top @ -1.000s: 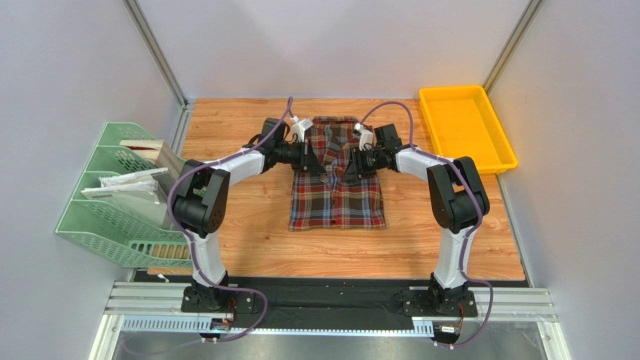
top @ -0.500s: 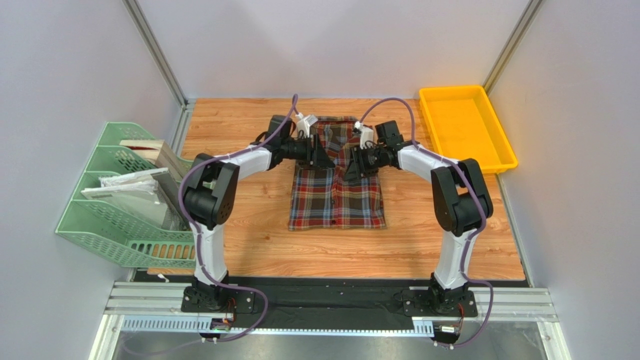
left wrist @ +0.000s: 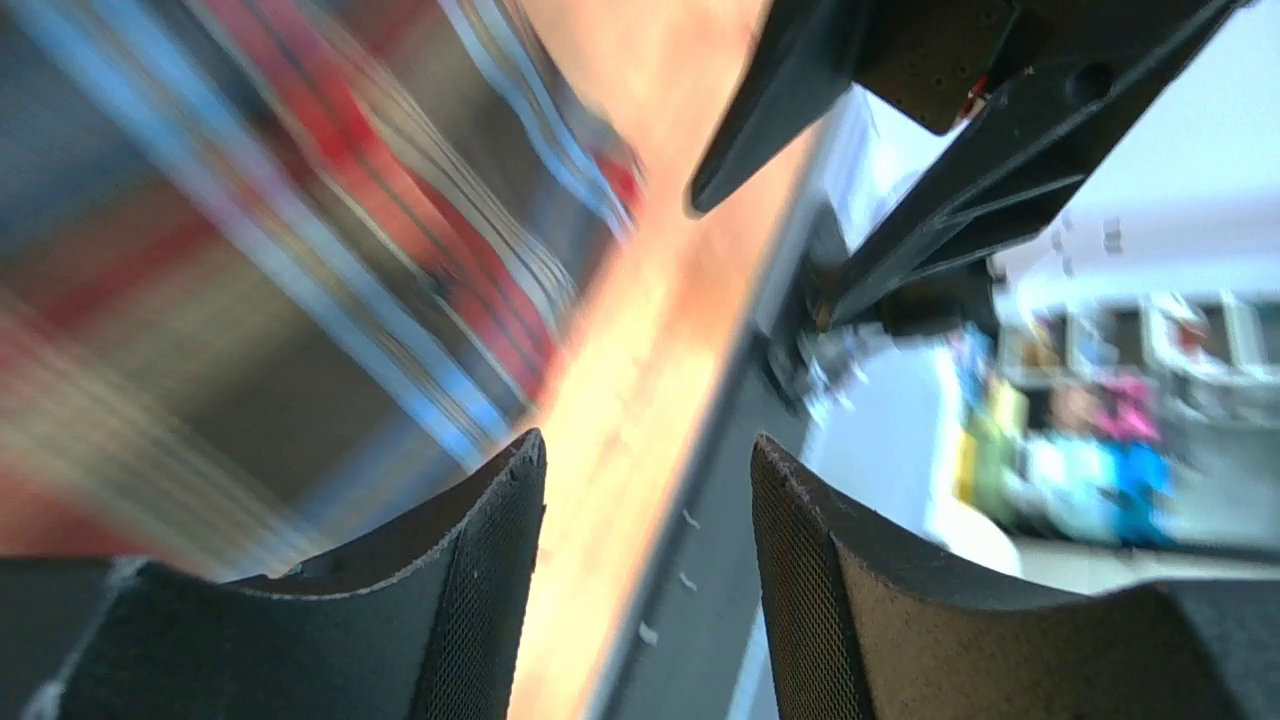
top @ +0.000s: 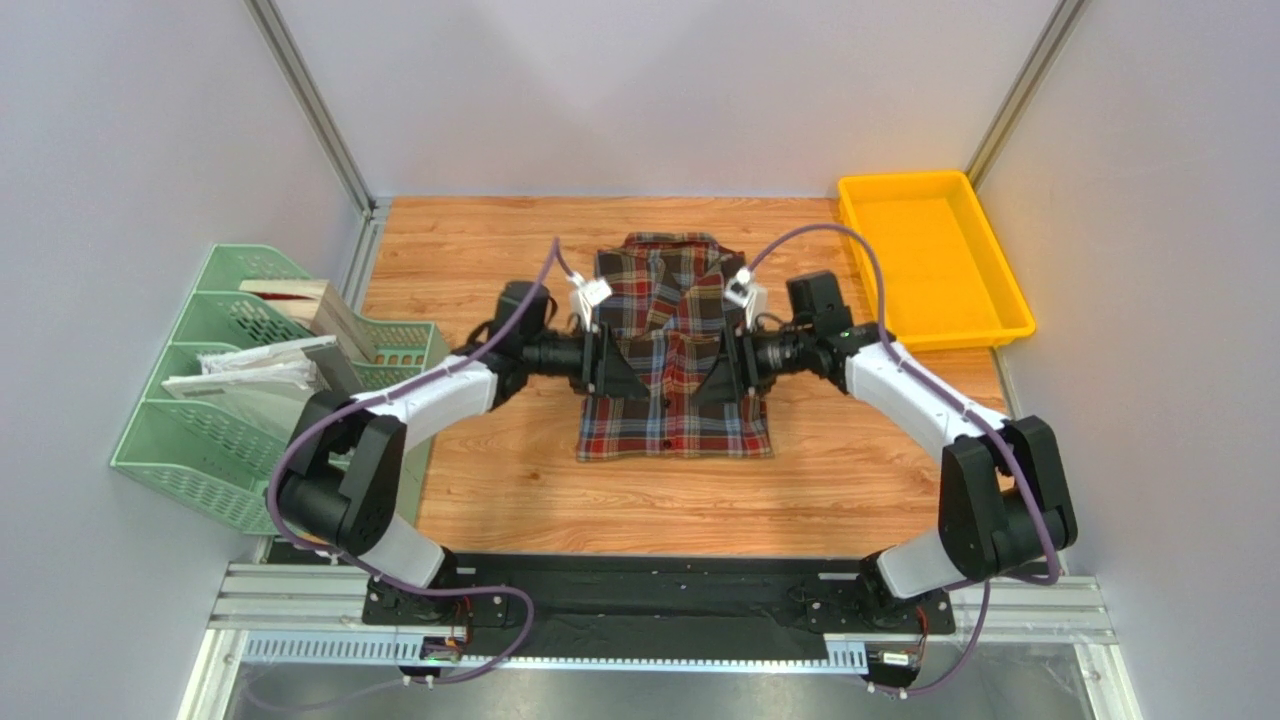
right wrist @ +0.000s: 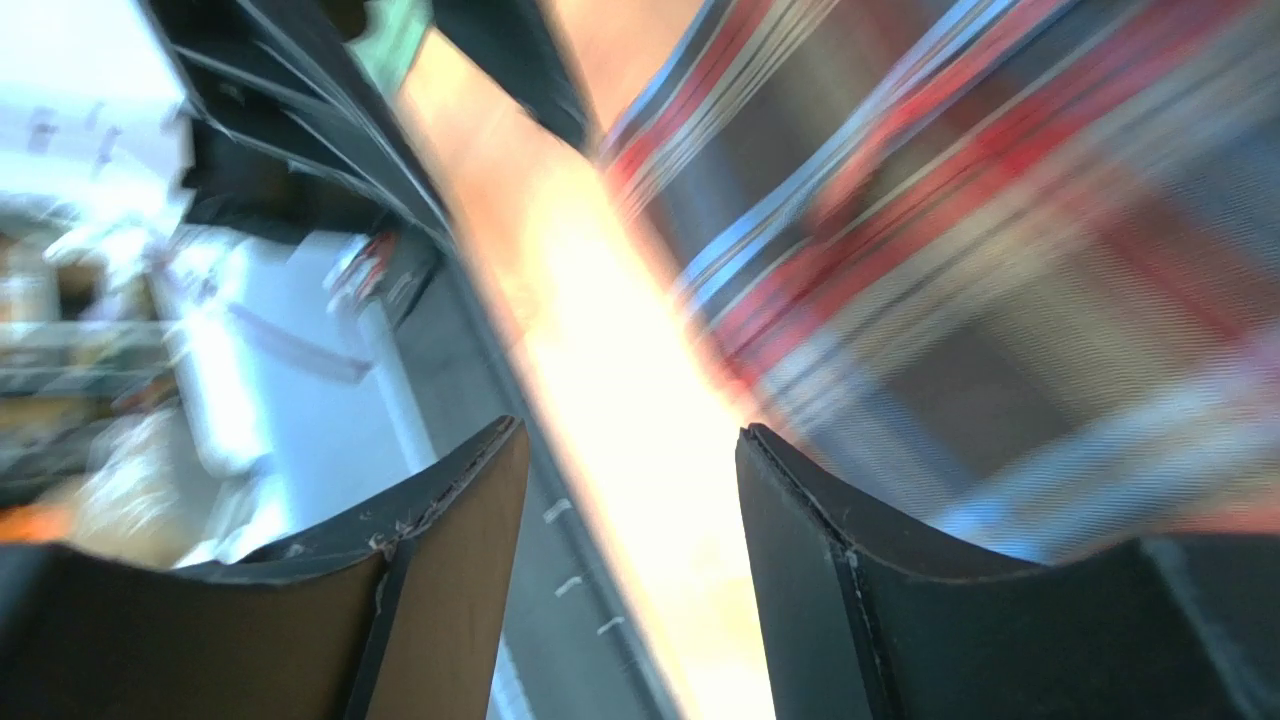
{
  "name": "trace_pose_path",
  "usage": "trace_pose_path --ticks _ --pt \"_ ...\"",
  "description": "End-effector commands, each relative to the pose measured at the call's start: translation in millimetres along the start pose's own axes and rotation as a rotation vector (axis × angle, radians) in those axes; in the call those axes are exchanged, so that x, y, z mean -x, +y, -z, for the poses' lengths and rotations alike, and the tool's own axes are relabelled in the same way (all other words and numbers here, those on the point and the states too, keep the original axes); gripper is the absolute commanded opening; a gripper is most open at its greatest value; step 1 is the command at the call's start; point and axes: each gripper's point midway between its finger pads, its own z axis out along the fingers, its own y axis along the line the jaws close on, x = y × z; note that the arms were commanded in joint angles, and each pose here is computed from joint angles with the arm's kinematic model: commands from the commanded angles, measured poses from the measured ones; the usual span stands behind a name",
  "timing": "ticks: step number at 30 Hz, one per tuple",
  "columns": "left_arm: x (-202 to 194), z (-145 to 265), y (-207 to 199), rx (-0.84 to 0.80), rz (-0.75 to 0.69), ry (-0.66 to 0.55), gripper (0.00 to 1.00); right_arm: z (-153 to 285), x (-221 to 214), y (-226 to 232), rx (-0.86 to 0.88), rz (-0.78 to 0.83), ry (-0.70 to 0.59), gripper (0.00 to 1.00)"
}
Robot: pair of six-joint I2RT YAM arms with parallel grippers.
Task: Fold and stack the long sleeve shirts
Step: Fold the shirt
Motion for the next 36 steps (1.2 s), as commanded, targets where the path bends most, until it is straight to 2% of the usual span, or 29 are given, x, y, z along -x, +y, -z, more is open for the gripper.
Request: trace_pose_path --ticks 1,4,8,11,15,18,19,20,22,24,26,27,32,34,36 --pt "-50 -23 -29 -0.137 0.044 0.125 0.58 -21 -34 41 0.191 -0.078 0.08 0.58" --pt "-63 -38 -8 -0.074 0.09 0.137 0.56 -39 -48 26 0.195 -0.156 0.121 0.56" --pt "-86 -55 48 0.06 0.259 0.199 0.56 -56 -69 -19 0.139 -0.287 0.165 0.53" --pt "-104 -57 75 0.121 0.378 0.224 0.57 -64 -87 -49 0.108 -0.418 0.195 0.53" --pt "-107 -54 83 0.156 0.426 0.225 0.56 -67 -109 -63 0.068 -0.522 0.234 0.52" --pt "-106 -43 74 0.159 0.422 0.21 0.53 -60 -103 -50 0.091 -0.51 0.239 0.52" --pt "-98 -35 54 0.094 0.353 0.189 0.52 -53 -87 -38 0.111 -0.43 0.212 0.52" --pt "-92 -31 43 0.069 0.312 0.176 0.52 -44 -80 -31 0.112 -0.42 0.212 0.52" --pt "-66 -22 18 0.023 0.187 0.118 0.54 -30 -43 -15 0.126 -0.28 0.132 0.53" --pt "-34 -19 4 -0.009 0.079 0.058 0.54 -20 -16 -15 0.112 -0.222 0.076 0.53" --pt "-16 -21 7 0.0 0.044 0.043 0.54 -18 -6 -27 0.093 -0.207 0.069 0.52" --pt "5 -24 5 0.012 0.001 0.017 0.54 -19 5 -32 0.081 -0.191 0.056 0.51" --pt "31 -52 49 0.09 0.071 0.018 0.54 -38 22 -84 0.035 -0.21 0.061 0.49" --pt "41 -61 79 0.152 0.128 0.006 0.53 -44 36 -99 0.024 -0.199 0.043 0.48" --pt "44 -71 106 0.178 0.211 0.001 0.53 -57 31 -121 0.019 -0.248 0.054 0.48"
